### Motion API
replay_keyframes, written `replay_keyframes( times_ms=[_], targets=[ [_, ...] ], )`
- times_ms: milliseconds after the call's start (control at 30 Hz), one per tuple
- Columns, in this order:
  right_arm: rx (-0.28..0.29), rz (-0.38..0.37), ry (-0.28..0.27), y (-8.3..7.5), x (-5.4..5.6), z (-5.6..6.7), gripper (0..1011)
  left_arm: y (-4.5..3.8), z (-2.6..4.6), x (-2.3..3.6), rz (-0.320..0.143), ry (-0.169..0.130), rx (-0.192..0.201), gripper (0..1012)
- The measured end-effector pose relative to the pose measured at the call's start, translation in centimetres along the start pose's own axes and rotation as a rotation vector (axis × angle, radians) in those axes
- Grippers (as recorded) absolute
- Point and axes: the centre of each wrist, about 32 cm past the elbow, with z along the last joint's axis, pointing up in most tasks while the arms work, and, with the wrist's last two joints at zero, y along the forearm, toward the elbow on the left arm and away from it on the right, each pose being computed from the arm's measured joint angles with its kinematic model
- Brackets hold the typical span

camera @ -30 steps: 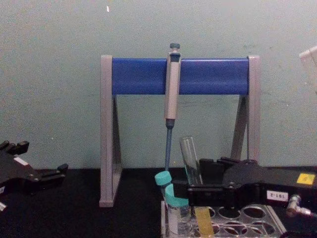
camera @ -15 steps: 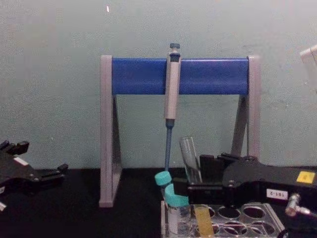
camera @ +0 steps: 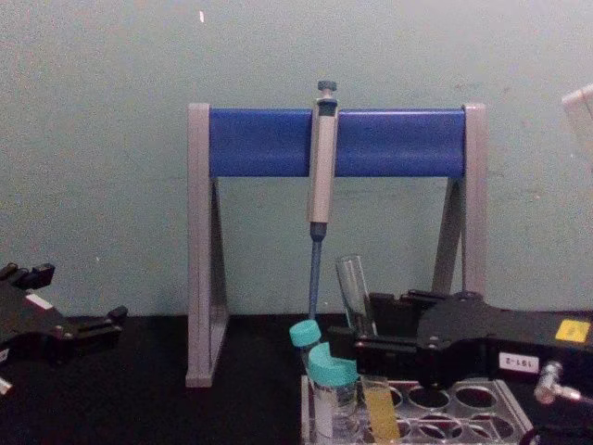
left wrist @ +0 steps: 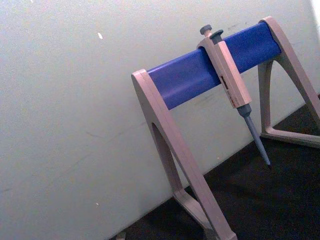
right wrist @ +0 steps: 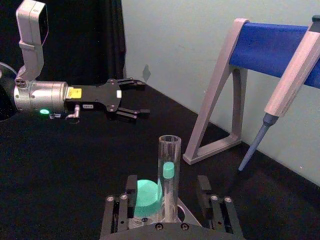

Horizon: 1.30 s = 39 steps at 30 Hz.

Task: Pick up the test tube from the test tube rack, shake it, then place it back into the test tube rack.

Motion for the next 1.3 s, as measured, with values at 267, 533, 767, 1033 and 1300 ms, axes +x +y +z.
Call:
replay_keyframes(
  times_ms=[267,533,767,1033,1300],
  targets=[
    [0.000,0.001,0.001,0.00,0.00,0.00,531,0.00,0.00,0.00,0.000,0.000,0.000,1001],
    [-0.001,0.001,0.002,0.00,0.00,-0.01,276,0.00,0.00,0.00,0.000,0.000,0.000,1001],
    [-0.001,0.001,0.002,0.00,0.00,-0.01,218,0.00,0.00,0.00,0.000,0.000,0.000,1001],
    [-0.001,0.001,0.002,0.00,0.00,-0.01,218,0.00,0.00,0.00,0.000,0.000,0.000,1001],
    [-0.001,0.001,0.002,0.00,0.00,-0.01,218,0.00,0.00,0.00,0.000,0.000,0.000,1001]
  ],
)
